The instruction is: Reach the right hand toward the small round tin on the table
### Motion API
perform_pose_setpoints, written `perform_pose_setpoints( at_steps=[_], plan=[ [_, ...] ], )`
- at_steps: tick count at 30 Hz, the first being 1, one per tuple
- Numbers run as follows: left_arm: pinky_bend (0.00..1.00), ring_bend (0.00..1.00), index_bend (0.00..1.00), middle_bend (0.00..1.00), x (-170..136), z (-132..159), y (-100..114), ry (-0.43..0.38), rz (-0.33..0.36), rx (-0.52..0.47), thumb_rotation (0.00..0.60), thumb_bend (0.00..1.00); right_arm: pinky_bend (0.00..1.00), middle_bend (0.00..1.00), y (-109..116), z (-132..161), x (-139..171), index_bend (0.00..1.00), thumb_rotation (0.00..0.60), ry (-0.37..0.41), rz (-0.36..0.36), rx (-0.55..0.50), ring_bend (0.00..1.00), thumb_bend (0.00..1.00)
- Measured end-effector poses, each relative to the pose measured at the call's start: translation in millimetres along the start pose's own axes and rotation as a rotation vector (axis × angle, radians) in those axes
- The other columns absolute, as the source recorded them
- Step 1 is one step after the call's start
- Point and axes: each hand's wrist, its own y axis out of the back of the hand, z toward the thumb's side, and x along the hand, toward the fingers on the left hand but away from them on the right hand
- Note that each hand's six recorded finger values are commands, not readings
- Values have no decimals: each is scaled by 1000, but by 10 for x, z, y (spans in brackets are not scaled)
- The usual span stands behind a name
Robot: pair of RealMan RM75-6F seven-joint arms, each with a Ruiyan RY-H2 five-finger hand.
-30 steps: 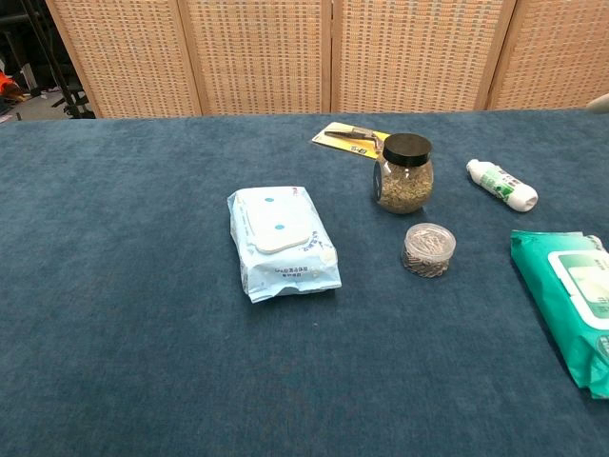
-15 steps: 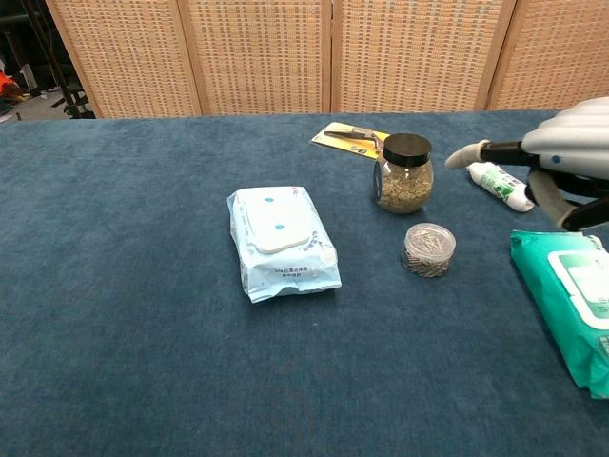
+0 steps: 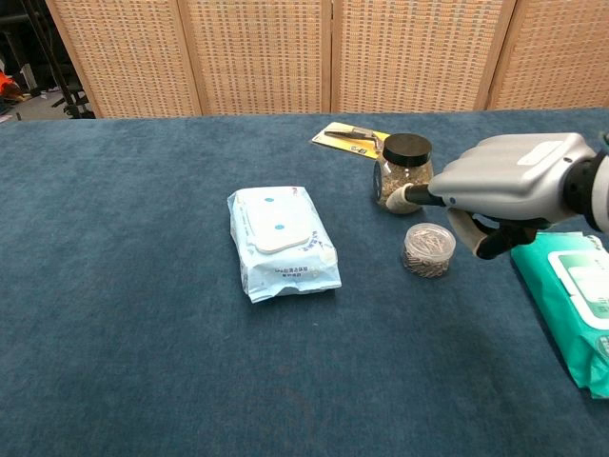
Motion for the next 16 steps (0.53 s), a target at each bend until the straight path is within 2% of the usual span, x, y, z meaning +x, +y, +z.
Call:
perform_pose_setpoints(
  at_steps=[16],
  plan=[
    [0,0,0,0,8,-21,7,3,-5,-8,600,0,1000,787,-198,-135,-82,24,600,-107,135,40,821,1000]
  ],
)
